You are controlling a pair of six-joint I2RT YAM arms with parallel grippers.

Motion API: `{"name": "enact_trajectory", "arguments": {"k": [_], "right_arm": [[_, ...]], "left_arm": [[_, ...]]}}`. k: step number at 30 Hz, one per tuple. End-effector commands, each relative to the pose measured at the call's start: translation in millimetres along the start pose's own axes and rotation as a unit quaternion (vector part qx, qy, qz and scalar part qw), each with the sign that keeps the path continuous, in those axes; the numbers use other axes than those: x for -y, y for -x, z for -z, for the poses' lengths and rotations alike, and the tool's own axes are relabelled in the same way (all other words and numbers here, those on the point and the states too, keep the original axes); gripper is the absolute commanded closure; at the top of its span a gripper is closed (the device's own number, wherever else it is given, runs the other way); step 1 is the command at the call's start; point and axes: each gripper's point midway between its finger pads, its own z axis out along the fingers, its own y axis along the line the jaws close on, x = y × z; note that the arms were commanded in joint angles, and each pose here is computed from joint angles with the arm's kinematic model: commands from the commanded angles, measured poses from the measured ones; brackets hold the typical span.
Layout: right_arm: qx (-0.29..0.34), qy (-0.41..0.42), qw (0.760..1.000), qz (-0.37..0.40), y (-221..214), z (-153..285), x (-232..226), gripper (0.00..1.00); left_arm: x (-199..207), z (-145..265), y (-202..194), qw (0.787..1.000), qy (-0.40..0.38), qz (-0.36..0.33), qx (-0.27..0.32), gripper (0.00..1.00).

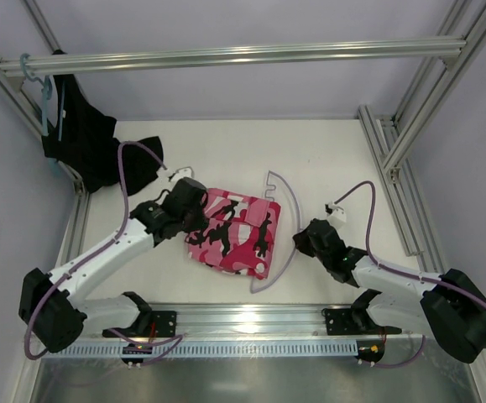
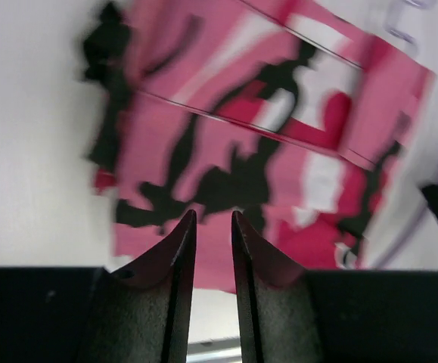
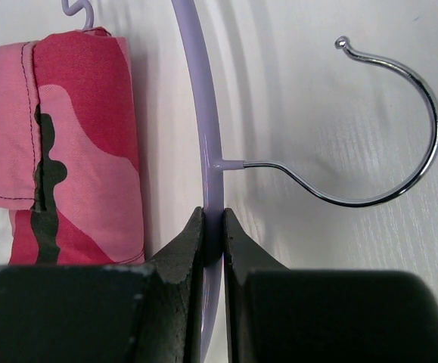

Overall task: Place the trousers on the hanger
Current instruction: Place trousers on hanger

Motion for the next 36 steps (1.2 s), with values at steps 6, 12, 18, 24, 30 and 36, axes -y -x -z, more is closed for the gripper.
{"name": "enact_trajectory", "arguments": {"k": [6,12,18,24,30,36], "right_arm": [[0.015,0.017,1.0,-0.007,9,-2,-13,0.96],[0.016,0.006,1.0,-0.003,8,-3,-6,0.96],[0.02,0.0,1.0,-0.001,12,-2,-3,0.96],[0.035,-0.005,0.999,0.009,22,7,-2,0.96],[0.029,0.018,0.999,0.017,26,16,-12,0.96],[0.043,-0.015,0.998,0.038,41,28,-6,0.96]], "left_arm": [[187,38,-72,0.915,-0.387,-0.047,-0.103,0.73],[163,-13,-150,0.909,-0.368,-0.044,-0.193,0.75],[98,-38,-181,0.939,-0.271,-0.066,-0.202,0.74],[56,-33,-96,0.982,-0.15,-0.044,-0.107,0.71],[43,-42,-21,0.987,-0.154,0.003,-0.053,0.71],[15,-122,-33,0.987,-0.086,0.018,-0.133,0.72]]}}
